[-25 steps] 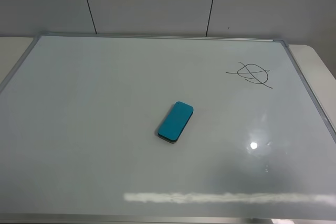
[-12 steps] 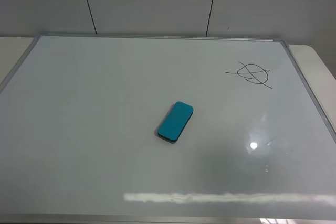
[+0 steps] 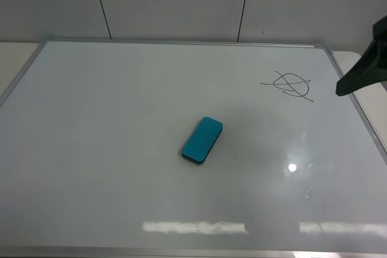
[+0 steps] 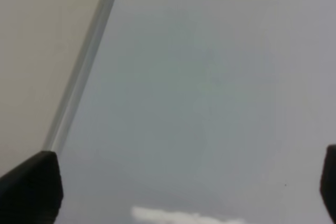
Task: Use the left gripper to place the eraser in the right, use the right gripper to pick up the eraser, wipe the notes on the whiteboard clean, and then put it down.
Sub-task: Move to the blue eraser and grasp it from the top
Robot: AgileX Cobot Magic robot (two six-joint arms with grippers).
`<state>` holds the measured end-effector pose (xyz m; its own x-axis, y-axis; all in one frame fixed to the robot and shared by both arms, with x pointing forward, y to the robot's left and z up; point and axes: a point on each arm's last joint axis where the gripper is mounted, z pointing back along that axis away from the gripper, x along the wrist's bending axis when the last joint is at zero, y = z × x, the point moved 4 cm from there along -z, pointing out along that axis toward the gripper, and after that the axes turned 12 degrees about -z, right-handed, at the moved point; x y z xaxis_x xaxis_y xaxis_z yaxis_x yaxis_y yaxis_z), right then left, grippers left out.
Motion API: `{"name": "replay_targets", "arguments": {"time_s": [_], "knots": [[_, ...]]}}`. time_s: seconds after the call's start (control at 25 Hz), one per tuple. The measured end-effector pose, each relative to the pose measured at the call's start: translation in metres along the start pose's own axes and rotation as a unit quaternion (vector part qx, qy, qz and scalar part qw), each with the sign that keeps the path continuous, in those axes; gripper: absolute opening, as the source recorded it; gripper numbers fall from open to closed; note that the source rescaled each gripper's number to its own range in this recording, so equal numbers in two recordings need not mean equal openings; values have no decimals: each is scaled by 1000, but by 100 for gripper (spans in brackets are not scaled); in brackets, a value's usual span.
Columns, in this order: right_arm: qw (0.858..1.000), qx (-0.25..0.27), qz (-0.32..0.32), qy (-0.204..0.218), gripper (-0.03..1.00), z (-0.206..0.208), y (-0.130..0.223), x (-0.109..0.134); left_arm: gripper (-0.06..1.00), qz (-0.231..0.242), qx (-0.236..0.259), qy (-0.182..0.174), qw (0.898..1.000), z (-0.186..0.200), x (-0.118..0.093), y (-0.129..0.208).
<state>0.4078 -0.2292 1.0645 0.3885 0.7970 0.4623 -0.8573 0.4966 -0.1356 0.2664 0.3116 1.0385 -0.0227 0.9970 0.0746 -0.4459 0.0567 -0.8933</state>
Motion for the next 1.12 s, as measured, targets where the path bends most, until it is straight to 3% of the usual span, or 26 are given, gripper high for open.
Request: {"name": "replay_targets", "arguments": {"time_s": [0.32, 0.48, 0.52, 0.64, 0.8, 1.12], "knots": [[998, -35, -49, 5, 60, -41, 14, 46, 100, 0, 0, 0, 1000, 0, 0, 0], [990, -28, -114, 79, 60, -74, 31, 59, 100, 0, 0, 0, 1000, 0, 0, 0], [985, -24, -138, 106, 60, -82, 34, 72, 100, 0, 0, 0, 1000, 0, 0, 0], [979, -33, -155, 126, 60, -92, 27, 95, 100, 0, 0, 0, 1000, 0, 0, 0], [978, -44, -156, 134, 60, -112, 16, 125, 100, 0, 0, 0, 1000, 0, 0, 0], [974, -32, -121, 190, 60, -185, 21, 145, 100, 0, 0, 0, 1000, 0, 0, 0]]}}
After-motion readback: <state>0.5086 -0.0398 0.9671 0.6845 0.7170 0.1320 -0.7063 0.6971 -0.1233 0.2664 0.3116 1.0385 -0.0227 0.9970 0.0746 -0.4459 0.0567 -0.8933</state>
